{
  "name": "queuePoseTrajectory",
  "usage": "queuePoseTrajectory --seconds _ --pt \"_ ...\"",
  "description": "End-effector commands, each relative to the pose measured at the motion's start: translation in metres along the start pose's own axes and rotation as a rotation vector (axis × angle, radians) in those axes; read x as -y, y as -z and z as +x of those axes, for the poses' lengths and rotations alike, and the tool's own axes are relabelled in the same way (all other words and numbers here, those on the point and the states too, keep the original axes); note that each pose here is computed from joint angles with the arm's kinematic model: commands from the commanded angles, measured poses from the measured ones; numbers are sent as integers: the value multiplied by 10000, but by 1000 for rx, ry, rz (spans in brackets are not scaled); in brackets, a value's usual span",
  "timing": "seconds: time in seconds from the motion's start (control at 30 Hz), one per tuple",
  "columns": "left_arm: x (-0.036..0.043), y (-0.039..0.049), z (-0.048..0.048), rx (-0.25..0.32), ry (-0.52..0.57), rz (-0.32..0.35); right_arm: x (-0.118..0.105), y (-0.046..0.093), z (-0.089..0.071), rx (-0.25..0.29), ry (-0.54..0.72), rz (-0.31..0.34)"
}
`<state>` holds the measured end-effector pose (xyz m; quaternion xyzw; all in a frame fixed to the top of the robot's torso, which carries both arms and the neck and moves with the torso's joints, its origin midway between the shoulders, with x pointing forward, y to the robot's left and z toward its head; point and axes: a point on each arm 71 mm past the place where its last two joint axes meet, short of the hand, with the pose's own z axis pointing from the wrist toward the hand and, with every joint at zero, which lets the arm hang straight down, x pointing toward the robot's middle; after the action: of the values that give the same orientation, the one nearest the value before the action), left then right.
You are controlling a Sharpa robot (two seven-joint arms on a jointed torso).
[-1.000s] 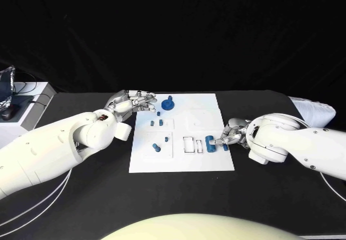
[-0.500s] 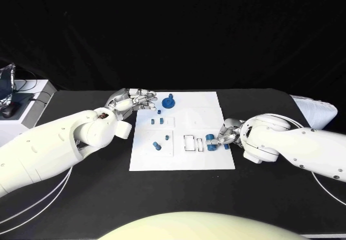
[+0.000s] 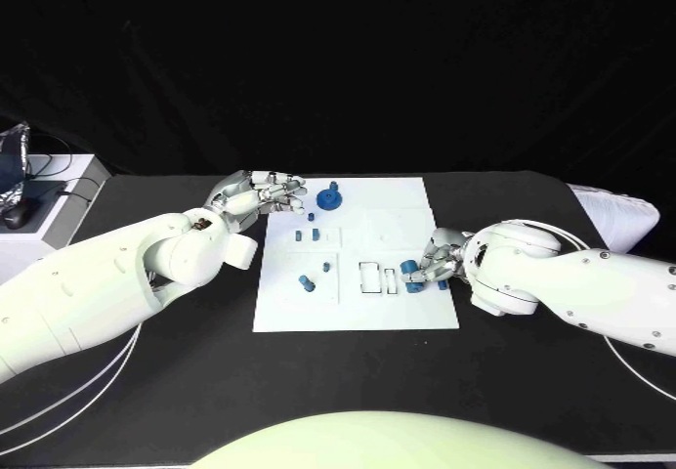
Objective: Assemble the parts on the task board
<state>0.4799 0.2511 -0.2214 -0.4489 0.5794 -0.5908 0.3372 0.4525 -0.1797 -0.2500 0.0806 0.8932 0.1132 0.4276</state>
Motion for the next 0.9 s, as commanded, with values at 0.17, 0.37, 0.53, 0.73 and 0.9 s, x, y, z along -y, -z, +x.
queuePoseTrajectory --seconds 0.17,0.37,0.53,0.73,0.9 --pt "7 -4 15 -11 10 8 44 -8 25 29 15 -4" --pt "6 -3 8 -9 9 7 47 14 28 36 -31 -17" --pt "5 -2 4 -8 9 6 62 49 24 34 -88 -20" --pt "4 -2 2 -8 9 4 24 119 -30 7 -189 -27" --pt "1 -2 7 -13 10 -1 -60 172 -53 -35 -265 -38"
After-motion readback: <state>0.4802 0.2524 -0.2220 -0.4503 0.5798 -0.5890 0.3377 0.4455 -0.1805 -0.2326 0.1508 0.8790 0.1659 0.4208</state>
